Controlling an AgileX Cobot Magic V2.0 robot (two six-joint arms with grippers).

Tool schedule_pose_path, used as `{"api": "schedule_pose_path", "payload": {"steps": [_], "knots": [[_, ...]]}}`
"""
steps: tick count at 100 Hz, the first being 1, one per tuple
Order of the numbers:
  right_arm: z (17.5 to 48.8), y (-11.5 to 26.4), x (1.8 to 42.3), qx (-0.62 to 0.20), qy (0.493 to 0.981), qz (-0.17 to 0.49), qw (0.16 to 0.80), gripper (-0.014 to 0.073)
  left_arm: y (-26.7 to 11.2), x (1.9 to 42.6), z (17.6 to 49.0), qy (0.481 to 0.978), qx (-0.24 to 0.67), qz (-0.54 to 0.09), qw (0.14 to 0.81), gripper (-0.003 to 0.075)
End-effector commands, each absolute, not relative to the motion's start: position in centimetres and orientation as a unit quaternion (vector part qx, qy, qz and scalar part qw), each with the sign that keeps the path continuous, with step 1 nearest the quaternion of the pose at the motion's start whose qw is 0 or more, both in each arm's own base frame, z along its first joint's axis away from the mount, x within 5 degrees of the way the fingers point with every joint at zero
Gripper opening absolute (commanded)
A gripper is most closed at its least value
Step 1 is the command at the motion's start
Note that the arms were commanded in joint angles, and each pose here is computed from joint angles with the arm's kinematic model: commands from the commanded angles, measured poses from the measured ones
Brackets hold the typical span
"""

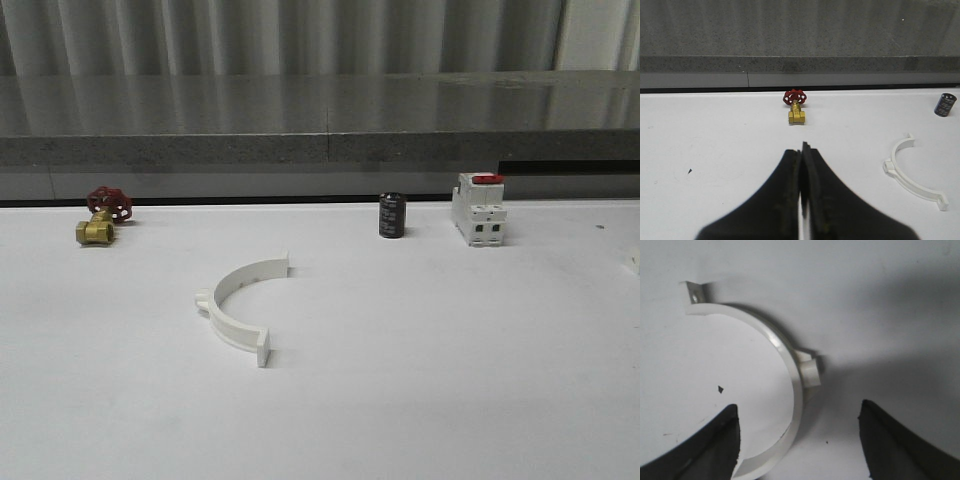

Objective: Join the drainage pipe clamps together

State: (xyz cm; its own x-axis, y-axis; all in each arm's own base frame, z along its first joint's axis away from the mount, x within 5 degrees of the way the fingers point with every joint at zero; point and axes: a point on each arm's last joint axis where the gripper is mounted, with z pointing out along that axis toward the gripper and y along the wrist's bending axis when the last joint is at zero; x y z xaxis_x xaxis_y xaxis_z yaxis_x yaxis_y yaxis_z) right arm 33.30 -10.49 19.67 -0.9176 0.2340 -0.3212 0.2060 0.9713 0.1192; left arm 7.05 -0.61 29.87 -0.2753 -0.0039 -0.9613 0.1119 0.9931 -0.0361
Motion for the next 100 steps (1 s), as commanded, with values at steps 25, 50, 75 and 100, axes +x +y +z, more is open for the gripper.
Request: {"api": "schedule_pose_path", "payload": {"steps": [25,50,75,100], "knots": [[19.4,-11.4,35.0,0.105,0.97,0.022,0.219,0.0511,-0.7,7.2,31.2,0.772,0.038,-0.055,0.633,-0.0021],[18.6,-11.4,35.5,0.076,0.972,0.014,0.22,0.051,-0.7,7.2,31.2,0.772,0.038,-0.055,0.633,-0.0021],[18.6,-10.7,35.9,0.035,0.972,0.004,0.23,0.0507,-0.7,7.2,31.2,0.772,0.038,-0.055,0.633,-0.0021],[18.5,-10.6,35.9,0.034,0.973,0.006,0.227,0.0371,-0.7,7.2,31.2,0.772,0.038,-0.055,0.633,-0.0021]]}}
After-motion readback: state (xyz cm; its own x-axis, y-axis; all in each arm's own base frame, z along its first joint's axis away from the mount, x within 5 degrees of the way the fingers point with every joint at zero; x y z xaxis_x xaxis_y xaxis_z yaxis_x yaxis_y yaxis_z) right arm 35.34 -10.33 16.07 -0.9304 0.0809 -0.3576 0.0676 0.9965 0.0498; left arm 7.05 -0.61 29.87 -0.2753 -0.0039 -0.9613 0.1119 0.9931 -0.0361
